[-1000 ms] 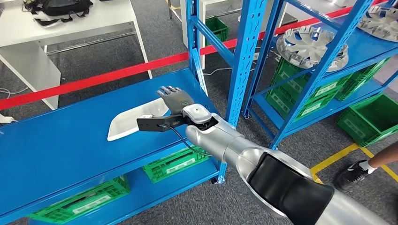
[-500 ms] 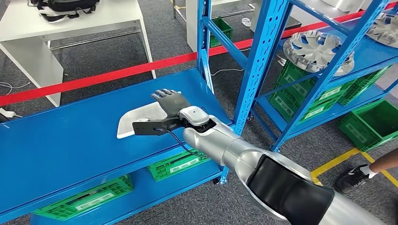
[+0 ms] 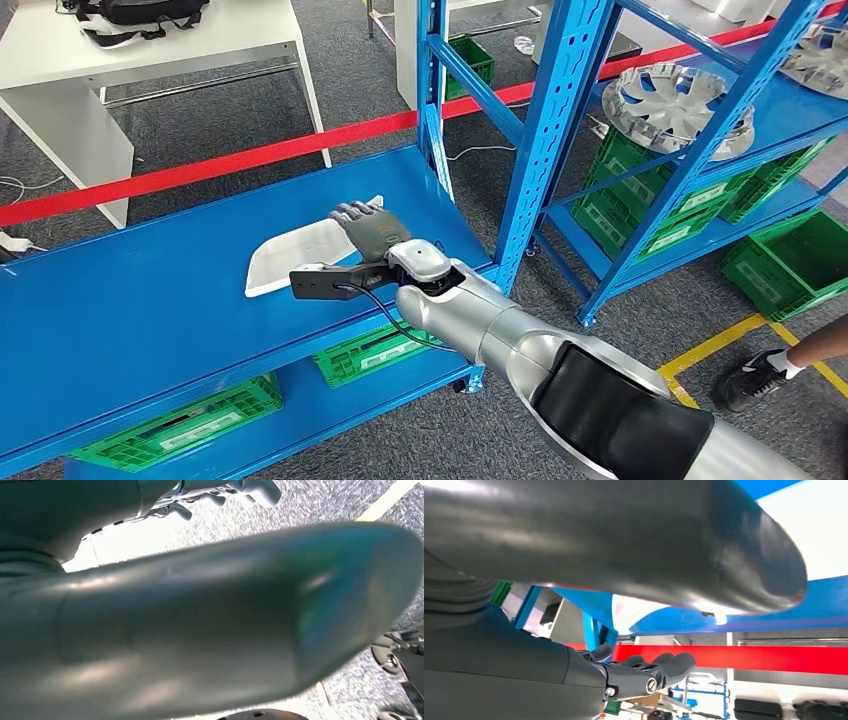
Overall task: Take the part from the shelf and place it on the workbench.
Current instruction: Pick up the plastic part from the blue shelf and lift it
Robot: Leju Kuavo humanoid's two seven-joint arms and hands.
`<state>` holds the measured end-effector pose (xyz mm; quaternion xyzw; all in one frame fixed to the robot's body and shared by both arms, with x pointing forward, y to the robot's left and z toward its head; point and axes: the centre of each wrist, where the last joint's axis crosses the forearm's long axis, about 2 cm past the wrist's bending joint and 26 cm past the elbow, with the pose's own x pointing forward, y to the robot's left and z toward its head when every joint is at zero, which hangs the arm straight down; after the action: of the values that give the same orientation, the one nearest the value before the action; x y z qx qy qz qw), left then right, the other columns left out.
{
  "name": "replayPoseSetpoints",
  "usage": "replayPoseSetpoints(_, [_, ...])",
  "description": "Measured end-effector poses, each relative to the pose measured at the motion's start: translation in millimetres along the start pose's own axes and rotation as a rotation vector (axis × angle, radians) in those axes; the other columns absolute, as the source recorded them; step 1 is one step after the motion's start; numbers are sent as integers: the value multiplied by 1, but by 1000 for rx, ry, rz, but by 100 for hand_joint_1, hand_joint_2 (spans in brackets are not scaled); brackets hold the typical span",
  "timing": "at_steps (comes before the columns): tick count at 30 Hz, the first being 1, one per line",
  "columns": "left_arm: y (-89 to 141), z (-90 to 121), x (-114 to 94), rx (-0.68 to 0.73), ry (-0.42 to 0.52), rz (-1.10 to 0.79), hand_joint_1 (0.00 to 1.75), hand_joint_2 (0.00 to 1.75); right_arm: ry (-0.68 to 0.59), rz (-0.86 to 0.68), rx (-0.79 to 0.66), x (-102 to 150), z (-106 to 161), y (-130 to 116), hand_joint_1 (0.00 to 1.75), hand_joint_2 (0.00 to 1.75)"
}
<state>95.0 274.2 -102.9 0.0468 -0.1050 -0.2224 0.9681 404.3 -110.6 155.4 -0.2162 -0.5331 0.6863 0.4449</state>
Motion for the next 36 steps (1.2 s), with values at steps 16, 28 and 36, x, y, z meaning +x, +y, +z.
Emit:
replayPoseSetpoints(16, [-6,0,-9,35,25,87,0,0,-140,51,28,31,-10,-26,0,175])
replayPoseSetpoints(28, [-10,1,-5,24,7,56,0,0,-65,5,83,18,-8,-3,0,175])
replayPoseSetpoints(36, [-10,1,-4,20,14,28,0,0,14,-12,147,1,-1,24,0,175])
